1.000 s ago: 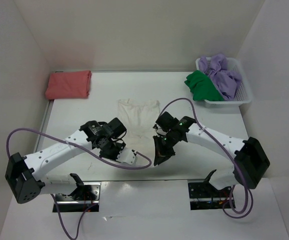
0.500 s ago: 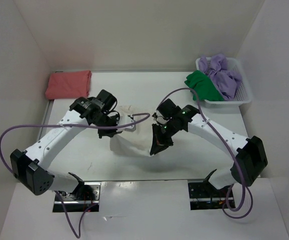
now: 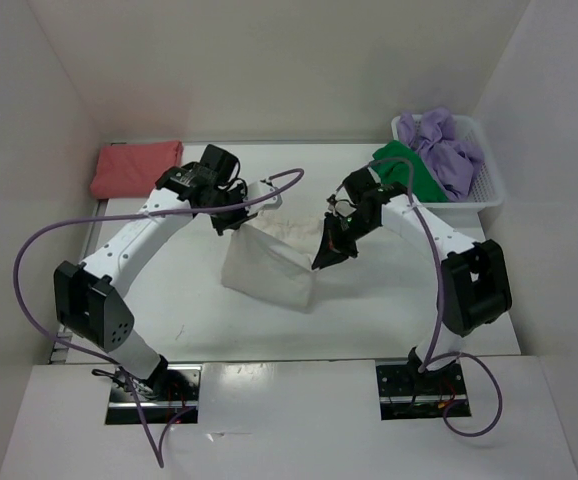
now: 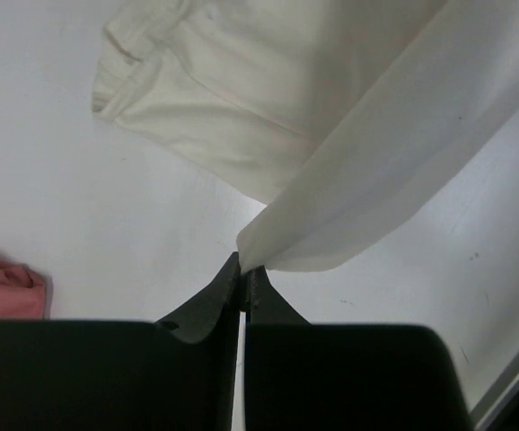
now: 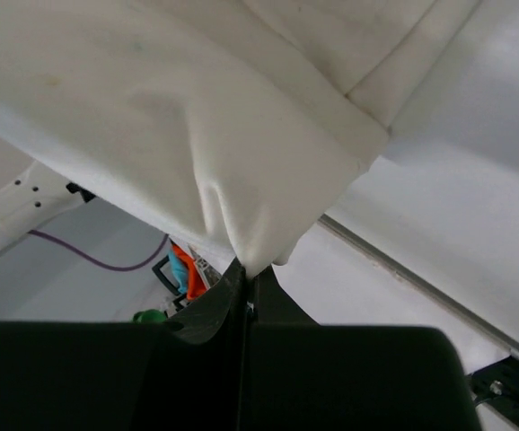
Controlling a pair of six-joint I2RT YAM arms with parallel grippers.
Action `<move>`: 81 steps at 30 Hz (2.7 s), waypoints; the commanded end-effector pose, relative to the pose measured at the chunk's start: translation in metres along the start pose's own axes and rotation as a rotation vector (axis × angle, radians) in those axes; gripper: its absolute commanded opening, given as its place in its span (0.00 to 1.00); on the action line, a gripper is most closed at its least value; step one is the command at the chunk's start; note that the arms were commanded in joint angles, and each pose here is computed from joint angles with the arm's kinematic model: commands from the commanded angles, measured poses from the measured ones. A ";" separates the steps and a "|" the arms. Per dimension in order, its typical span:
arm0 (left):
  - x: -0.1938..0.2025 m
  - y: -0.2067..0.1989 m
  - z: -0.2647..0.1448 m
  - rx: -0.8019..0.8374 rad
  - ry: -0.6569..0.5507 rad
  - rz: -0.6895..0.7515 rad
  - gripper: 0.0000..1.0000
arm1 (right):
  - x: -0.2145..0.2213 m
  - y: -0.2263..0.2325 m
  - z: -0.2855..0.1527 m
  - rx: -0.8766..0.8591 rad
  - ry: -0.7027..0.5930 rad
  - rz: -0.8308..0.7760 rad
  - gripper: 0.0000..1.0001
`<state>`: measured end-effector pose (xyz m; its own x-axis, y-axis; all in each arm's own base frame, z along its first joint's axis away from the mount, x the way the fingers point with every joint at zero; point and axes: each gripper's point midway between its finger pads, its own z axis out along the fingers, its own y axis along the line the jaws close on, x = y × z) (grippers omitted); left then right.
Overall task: Fold and stack the t-shirts
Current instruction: Grab one side of the 2/3 rectangular tshirt with both arms, then fold the long partially folded tshirt into a neat square
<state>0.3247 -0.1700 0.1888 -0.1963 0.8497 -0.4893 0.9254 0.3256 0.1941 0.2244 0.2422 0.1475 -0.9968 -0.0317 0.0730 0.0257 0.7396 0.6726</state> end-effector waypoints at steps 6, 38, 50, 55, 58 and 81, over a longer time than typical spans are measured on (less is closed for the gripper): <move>-0.032 0.055 0.003 -0.179 -0.106 -0.030 0.00 | -0.055 0.001 -0.006 -0.084 -0.046 -0.079 0.00; 0.007 0.176 0.142 -0.349 -0.027 -0.298 0.13 | -0.244 -0.011 -0.071 -0.026 -0.639 -0.109 0.37; 0.012 0.185 0.144 -0.363 -0.038 -0.395 0.30 | -0.228 -0.033 0.044 0.146 -0.443 -0.077 0.00; 0.038 0.200 0.145 -0.414 0.006 -0.475 0.33 | -0.255 -0.051 0.054 0.228 -0.467 -0.050 0.00; 0.046 0.213 0.136 -0.434 0.003 -0.521 0.33 | -0.272 -0.058 0.042 0.246 -0.525 -0.020 0.00; 0.049 0.109 0.117 0.034 -0.111 -0.636 0.83 | -0.183 -0.039 0.030 0.227 -0.409 -0.058 0.61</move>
<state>0.4850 -0.1321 0.0756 -0.6444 0.4997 -0.5788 0.6433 0.7635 -0.0571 0.4352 0.2211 0.0659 -0.9359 0.1809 -0.3022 0.0355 0.9021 0.4301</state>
